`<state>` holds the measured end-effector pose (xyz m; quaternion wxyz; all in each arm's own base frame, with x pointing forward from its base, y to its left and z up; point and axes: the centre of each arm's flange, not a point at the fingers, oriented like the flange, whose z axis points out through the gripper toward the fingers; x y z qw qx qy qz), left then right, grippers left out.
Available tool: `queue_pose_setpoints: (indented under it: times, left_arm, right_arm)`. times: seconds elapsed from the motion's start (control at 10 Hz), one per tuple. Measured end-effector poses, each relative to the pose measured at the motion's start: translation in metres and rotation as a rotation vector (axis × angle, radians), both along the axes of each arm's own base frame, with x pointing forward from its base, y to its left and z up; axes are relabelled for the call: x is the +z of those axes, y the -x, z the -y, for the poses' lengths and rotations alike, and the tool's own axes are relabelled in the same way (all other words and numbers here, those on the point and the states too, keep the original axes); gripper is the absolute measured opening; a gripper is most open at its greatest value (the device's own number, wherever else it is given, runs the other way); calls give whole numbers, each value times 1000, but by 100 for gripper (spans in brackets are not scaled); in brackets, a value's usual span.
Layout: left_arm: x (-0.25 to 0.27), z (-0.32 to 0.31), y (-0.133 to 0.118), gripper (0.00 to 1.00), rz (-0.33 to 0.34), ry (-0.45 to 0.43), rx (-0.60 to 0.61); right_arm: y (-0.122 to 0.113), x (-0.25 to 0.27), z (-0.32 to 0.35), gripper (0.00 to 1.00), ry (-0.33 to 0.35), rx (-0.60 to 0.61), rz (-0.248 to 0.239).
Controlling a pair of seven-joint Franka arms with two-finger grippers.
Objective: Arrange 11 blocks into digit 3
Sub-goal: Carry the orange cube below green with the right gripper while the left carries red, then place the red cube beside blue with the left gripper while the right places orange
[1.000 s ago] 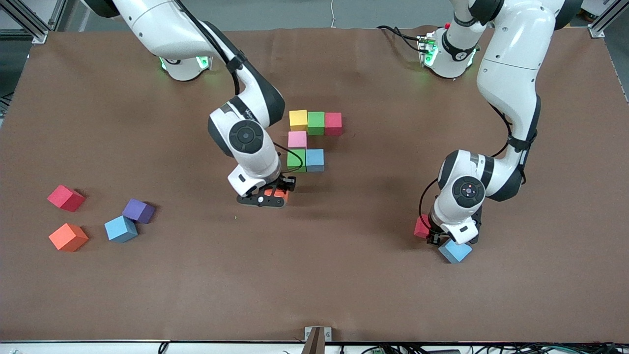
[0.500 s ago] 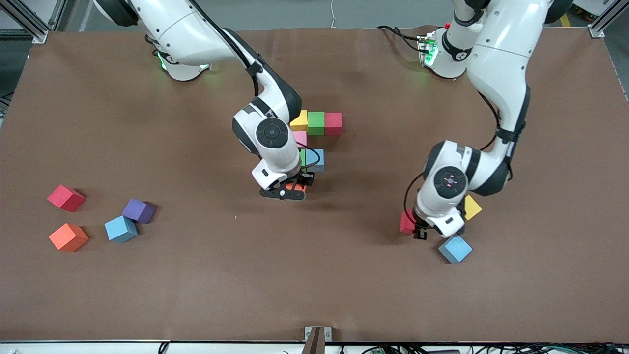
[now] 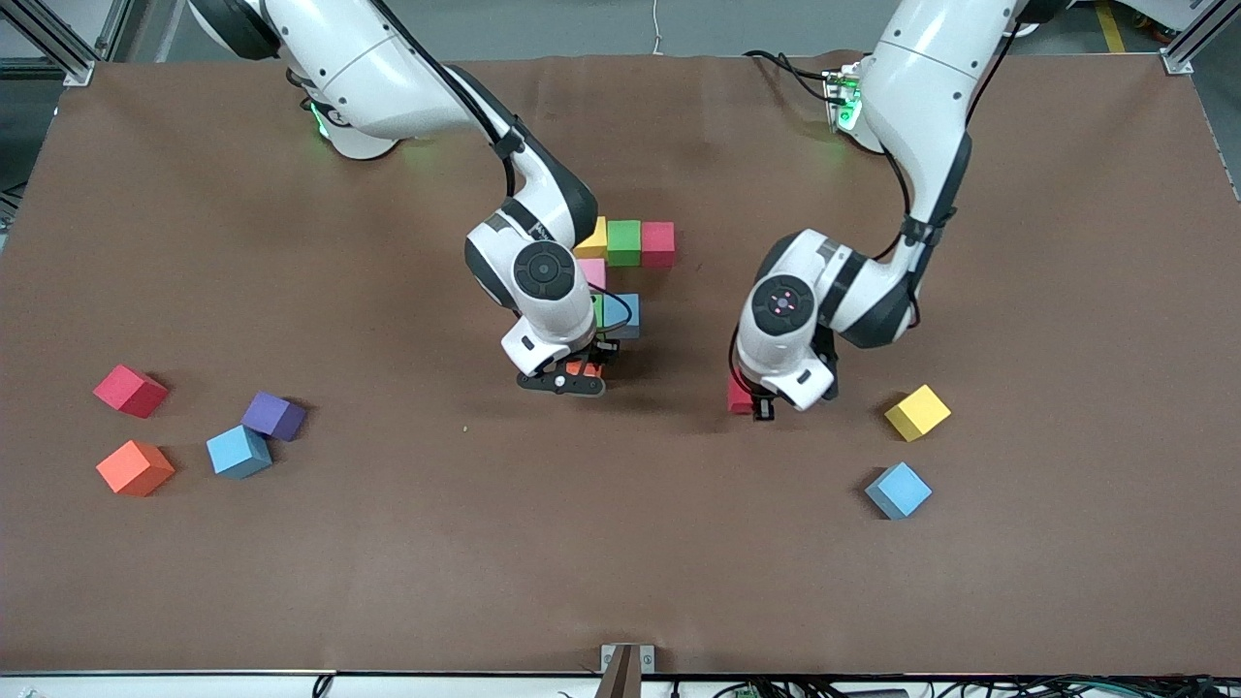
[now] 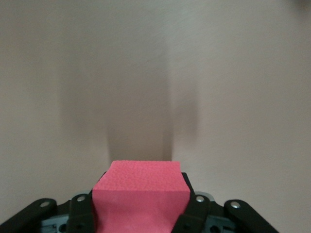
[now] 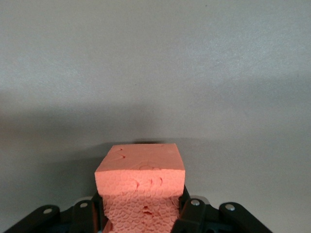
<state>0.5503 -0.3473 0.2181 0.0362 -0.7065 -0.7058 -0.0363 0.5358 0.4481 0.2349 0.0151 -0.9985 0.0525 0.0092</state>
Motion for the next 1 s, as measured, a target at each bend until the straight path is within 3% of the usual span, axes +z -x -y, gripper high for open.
queue_pose_setpoints:
  times: [0.4,0.7,1.0]
  left_arm:
    - [6,34,68,59,-13,-20,20]
    - [-2,53,119,59,21,14,1]
    - [0,61,122,59,52,40,20]
  right_arm:
    - [5,-7,-1,54,-1,6,1]
    - [8,-10,-2,54,11,21,8]
    - [9,-17,2,54,11,20,16]
